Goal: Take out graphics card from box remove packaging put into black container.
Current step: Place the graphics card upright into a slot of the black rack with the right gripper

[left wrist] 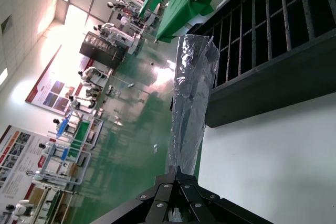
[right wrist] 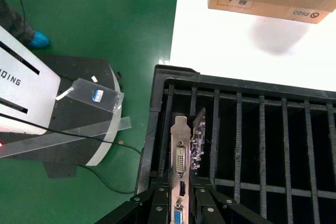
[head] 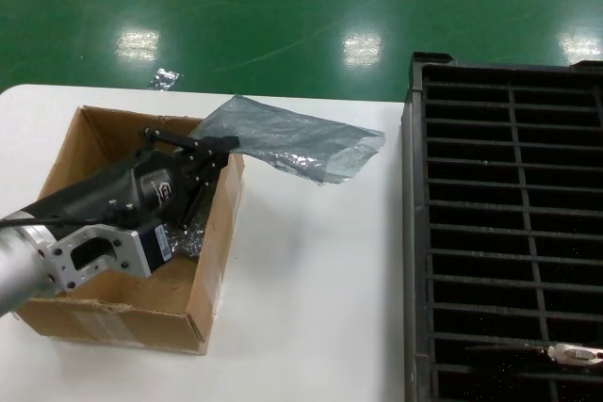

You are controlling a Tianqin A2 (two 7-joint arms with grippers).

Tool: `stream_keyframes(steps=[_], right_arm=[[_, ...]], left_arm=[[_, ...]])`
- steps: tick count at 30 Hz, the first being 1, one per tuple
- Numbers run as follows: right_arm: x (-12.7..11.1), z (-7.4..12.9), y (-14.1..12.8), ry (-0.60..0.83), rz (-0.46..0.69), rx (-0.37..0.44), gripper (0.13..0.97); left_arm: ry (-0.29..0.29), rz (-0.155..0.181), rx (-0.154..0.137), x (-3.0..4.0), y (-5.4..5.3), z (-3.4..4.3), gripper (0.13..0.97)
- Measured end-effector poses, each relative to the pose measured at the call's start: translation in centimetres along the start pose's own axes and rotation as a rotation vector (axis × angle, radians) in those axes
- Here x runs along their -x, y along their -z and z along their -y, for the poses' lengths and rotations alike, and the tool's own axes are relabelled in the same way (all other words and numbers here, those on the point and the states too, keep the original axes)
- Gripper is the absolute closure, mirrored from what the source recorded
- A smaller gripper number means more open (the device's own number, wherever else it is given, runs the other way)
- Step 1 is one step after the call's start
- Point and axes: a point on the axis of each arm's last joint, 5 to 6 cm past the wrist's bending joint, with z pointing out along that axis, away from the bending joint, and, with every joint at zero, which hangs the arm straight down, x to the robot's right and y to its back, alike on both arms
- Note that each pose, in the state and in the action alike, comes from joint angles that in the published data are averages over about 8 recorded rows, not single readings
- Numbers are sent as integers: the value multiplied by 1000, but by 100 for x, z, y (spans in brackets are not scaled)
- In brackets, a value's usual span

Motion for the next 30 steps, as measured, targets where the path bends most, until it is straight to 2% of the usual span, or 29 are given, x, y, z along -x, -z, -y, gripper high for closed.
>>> stream_keyframes(steps=[20, 30], right_arm=[[-141, -25, -13, 21, 4, 13, 910], [-180, 61, -46, 49, 9, 15, 910]], left_arm=[[0, 0, 0, 0, 0, 0, 958], [0, 0, 0, 0, 0, 0, 958]])
